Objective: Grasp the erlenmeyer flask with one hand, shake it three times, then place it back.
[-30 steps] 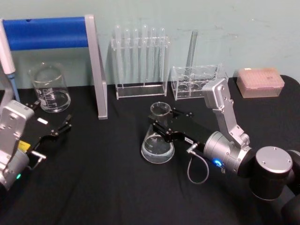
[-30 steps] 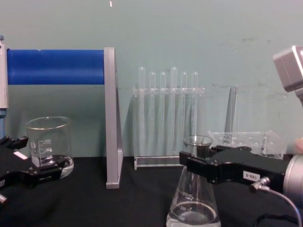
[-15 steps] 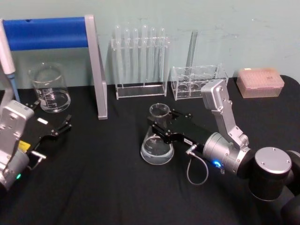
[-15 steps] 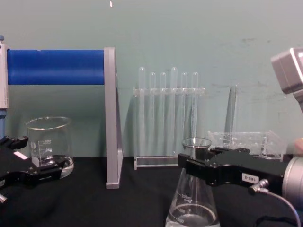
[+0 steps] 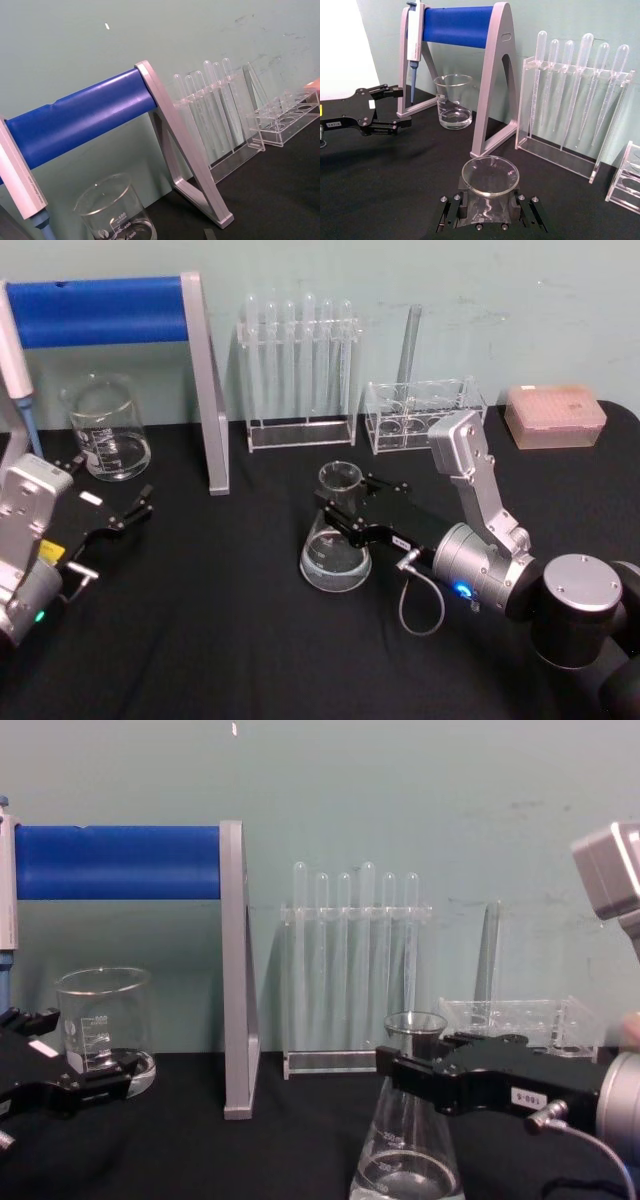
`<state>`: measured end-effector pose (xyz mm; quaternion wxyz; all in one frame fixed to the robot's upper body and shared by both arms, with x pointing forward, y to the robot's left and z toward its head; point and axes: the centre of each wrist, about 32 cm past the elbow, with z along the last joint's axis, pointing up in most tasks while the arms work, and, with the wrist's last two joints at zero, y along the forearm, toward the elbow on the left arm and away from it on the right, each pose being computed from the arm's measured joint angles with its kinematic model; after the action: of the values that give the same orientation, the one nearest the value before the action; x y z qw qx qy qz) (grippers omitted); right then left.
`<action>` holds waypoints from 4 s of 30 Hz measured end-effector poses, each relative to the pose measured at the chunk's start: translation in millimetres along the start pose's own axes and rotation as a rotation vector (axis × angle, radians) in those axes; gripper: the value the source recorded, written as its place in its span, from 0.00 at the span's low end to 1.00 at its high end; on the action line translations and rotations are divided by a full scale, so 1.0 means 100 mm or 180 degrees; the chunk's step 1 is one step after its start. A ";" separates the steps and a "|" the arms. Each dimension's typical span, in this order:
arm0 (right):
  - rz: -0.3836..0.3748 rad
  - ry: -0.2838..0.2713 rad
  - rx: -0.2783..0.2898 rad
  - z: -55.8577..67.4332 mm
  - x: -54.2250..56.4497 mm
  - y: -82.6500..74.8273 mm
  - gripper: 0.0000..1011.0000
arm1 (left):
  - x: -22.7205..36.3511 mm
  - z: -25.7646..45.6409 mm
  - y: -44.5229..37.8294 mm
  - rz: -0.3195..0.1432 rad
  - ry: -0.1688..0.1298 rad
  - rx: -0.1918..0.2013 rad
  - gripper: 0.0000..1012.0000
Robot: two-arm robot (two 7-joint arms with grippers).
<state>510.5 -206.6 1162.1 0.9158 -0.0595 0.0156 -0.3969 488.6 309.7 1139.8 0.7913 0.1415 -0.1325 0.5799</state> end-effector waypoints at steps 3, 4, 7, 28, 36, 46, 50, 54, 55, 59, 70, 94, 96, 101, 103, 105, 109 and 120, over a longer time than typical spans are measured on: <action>-0.0001 0.0001 -0.0001 0.00 0.00 0.00 0.45 | 0.000 0.000 0.000 0.0000 0.0000 0.0000 0.99; -0.0001 0.0001 -0.0001 0.00 0.00 0.00 0.45 | 0.000 0.000 0.000 0.0000 0.0000 0.0000 0.99; -0.0002 0.0002 -0.0001 0.00 0.00 0.00 0.45 | 0.000 0.000 0.000 0.0000 0.0000 0.0000 0.99; -0.0004 0.0003 -0.0007 0.00 0.00 0.00 0.99 | 0.000 0.000 0.000 0.0000 0.0000 0.0000 0.99; -0.0004 0.0002 -0.0004 0.00 0.00 0.00 0.99 | 0.000 0.000 0.000 0.0000 0.0000 0.0000 0.99; 0.0045 -0.0014 0.0002 0.00 0.01 -0.05 0.99 | 0.000 0.000 0.000 0.0000 0.0000 0.0000 0.99; 0.0041 -0.0010 -0.0039 -0.01 0.02 -0.10 0.99 | 0.000 0.000 0.000 0.0000 0.0000 0.0000 0.99; 0.0024 -0.0010 -0.0085 -0.02 0.03 -0.18 0.99 | 0.000 0.000 0.000 0.0000 0.0000 0.0000 0.99; 0.0019 -0.0011 -0.0096 -0.02 0.03 -0.21 0.99 | 0.000 0.000 0.000 0.0000 0.0000 0.0000 0.99; 0.0004 -0.0008 -0.0111 -0.01 0.04 -0.30 0.99 | 0.000 0.000 0.000 0.0000 0.0000 0.0000 0.99; 0.0038 -0.0034 -0.0129 0.02 0.07 -0.60 0.99 | 0.000 0.000 0.000 0.0000 0.0000 0.0000 0.99; -0.0917 -0.0174 -0.0062 0.04 0.25 -0.74 0.99 | 0.000 0.000 0.000 0.0000 0.0000 0.0000 0.99; -0.1027 -0.0226 -0.0059 0.04 0.27 -0.72 0.99 | 0.000 0.000 0.000 0.0000 0.0000 0.0000 0.99; -0.1187 -0.0367 -0.0055 0.04 0.28 -0.69 0.99 | 0.000 0.000 0.000 0.0000 0.0000 0.0000 0.99; -0.1243 -0.0451 -0.0064 0.03 0.28 -0.67 0.99 | 0.000 0.000 0.000 0.0000 0.0000 0.0000 0.99; -0.1266 -0.0496 -0.0073 0.02 0.27 -0.65 0.99 | 0.000 0.000 0.000 0.0000 0.0000 0.0000 0.99; -0.1304 -0.0576 -0.0095 0.00 0.26 -0.63 0.99 | 0.000 0.000 0.000 0.0000 0.0000 0.0000 0.99; -0.1314 -0.0612 -0.0107 0.00 0.26 -0.63 0.99 | 0.000 0.000 0.000 0.0000 0.0000 0.0000 0.99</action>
<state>482.5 -268.0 1170.0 0.8113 -0.1143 -0.0776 -0.5681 488.6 309.6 1139.8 0.7913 0.1415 -0.1325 0.5799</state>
